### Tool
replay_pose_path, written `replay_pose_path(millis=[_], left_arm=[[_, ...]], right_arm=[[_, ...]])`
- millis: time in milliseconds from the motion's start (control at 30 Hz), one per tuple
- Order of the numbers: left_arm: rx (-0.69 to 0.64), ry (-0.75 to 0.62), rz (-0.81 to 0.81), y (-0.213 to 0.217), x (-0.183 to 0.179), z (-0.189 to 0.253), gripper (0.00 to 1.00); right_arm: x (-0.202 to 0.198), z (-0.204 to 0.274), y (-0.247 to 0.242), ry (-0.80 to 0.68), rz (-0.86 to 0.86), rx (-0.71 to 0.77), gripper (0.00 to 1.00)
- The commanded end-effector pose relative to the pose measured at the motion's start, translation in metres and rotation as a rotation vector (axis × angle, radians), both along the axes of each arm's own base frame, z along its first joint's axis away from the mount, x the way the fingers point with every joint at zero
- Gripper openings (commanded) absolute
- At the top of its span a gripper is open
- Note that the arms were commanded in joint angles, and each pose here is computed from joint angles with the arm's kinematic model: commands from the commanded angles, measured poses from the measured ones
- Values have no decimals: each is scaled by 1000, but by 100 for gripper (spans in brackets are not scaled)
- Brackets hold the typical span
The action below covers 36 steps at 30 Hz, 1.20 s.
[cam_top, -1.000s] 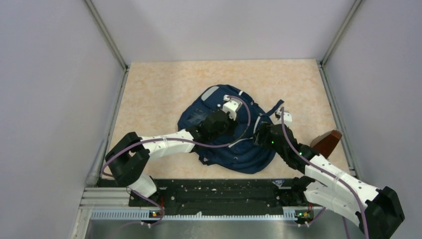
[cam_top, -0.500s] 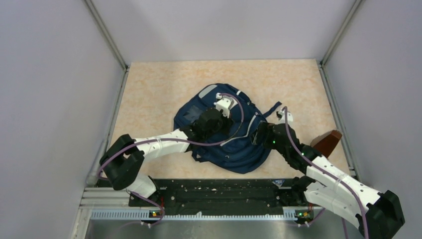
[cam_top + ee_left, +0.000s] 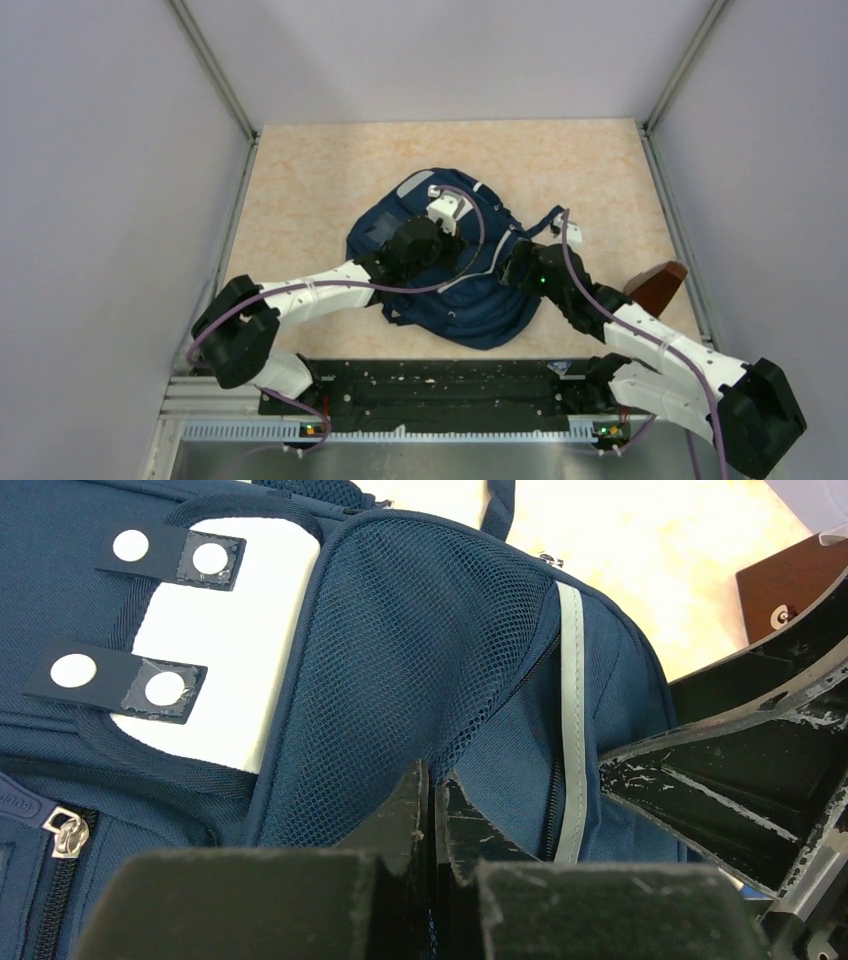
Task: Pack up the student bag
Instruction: Pick up the stationery from the center of the board.
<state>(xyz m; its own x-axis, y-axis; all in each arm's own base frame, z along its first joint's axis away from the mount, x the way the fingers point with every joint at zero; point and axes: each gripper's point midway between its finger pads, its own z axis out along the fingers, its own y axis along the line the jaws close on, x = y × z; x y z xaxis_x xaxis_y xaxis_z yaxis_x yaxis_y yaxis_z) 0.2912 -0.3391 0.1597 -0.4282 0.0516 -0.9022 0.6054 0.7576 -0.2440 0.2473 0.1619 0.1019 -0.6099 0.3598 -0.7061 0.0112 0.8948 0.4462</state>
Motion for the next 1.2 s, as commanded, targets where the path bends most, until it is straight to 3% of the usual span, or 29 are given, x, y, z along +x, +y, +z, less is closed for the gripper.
replay_pose_path(millis=[0, 100, 267, 400, 567, 767, 900, 1033, 1167], left_arm=[[-67, -67, 47, 3, 16, 28, 0], [-75, -69, 45, 6, 17, 32, 0], [-82, -90, 25, 10, 16, 38, 0], [-85, -73, 29, 17, 19, 35, 0], [-73, -72, -25, 17, 14, 34, 5], [-50, -133, -90, 20, 4, 51, 49], [-21, -160, -56, 38, -1, 65, 66], [80, -43, 231, 100, 3, 39, 73], [44, 171, 502, 171, -13, -8, 79]], right_arm=[[18, 18, -5, -92, -62, 19, 90], [18, 14, -9, -109, -68, 2, 74], [19, 17, -3, -145, -55, 52, 26], [19, 16, -5, -144, -60, 42, 2], [17, 19, -5, -154, -49, 45, 0], [16, 22, -4, -167, -36, 53, 0], [17, 25, -2, -172, -26, 56, 0], [17, 27, -1, -176, -19, 58, 0], [17, 28, -1, -185, -19, 59, 0]])
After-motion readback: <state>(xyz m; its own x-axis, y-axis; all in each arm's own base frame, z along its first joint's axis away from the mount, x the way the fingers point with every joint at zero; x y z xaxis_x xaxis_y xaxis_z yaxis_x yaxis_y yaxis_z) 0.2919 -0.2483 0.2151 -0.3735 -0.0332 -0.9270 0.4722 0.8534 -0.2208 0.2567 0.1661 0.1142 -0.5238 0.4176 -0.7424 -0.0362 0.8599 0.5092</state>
